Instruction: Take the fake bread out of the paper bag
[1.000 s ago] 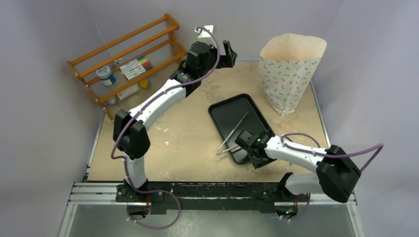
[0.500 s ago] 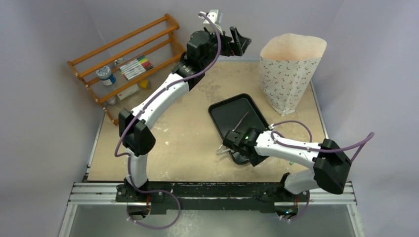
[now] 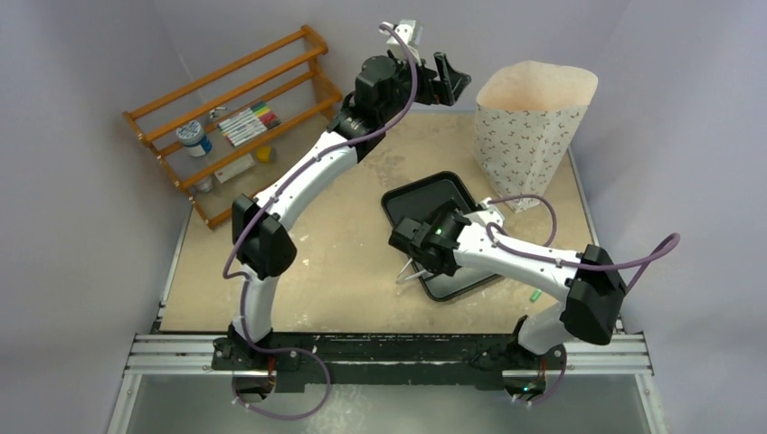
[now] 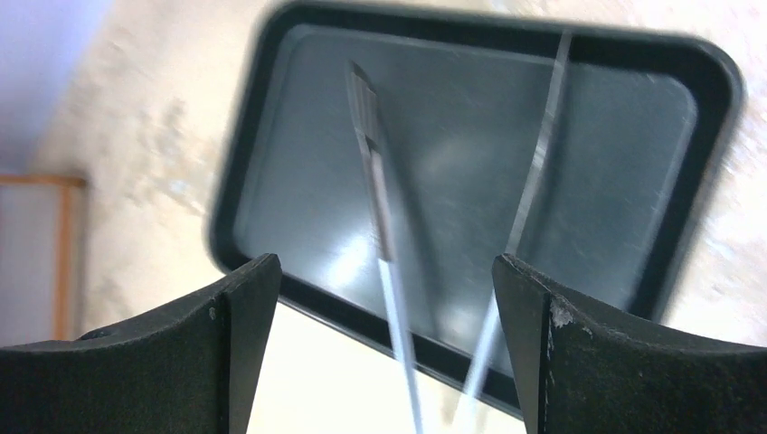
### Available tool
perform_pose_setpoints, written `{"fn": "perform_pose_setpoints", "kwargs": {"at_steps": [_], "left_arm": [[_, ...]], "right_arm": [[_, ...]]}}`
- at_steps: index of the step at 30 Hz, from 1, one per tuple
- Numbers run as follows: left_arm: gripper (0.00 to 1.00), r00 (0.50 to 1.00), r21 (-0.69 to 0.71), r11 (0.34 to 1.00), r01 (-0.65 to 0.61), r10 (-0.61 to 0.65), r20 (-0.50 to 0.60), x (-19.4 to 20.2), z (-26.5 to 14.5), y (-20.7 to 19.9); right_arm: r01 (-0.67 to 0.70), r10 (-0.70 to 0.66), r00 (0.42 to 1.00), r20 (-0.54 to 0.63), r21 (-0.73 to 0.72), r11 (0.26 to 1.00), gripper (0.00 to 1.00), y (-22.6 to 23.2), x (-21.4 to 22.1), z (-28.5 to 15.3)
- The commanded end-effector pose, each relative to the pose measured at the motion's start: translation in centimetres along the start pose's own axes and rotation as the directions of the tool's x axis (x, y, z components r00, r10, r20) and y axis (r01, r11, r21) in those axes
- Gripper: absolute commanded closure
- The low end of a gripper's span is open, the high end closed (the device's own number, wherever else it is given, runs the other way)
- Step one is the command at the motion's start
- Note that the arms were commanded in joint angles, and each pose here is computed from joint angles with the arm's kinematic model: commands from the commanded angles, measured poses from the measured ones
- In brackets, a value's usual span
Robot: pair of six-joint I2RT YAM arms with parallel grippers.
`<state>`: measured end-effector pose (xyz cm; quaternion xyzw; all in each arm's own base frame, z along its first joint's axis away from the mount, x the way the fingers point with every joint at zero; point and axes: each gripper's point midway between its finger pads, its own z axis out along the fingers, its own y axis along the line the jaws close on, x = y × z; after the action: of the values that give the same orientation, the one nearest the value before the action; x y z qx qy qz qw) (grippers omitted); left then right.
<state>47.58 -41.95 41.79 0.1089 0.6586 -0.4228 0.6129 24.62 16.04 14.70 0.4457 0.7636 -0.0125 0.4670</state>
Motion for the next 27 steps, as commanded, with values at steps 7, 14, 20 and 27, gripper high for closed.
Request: {"fn": "perform_pose_setpoints", "kwargs": {"at_steps": [7,14,20,27], "left_arm": [[0.0,0.983,-0.177,0.984,0.037,-0.004,0.183,-5.9,-5.5,5.9],[0.0,0.983,-0.234,0.967,0.101,-0.06,0.174,-4.4,-7.3,10.0],[0.0,0.991,-0.192,0.974,0.118,-0.103,0.088,0.6,-7.5,10.4],[0.0,0.996,-0.158,0.984,0.078,-0.082,-0.022,4.7,-7.5,9.4]], "right_arm": [[-0.109,0.247,0.869,0.429,-0.321,0.941,0.13,12.4,-13.4,-4.7],[0.004,0.151,0.813,0.563,-0.264,0.964,0.14,14.9,-18.4,-7.2],[-0.034,0.15,0.786,0.599,-0.2,0.979,0.14,16.2,-22.7,-7.4],[-0.023,0.104,0.78,0.618,-0.138,0.99,0.14,19.2,-25.0,-8.1]]}}
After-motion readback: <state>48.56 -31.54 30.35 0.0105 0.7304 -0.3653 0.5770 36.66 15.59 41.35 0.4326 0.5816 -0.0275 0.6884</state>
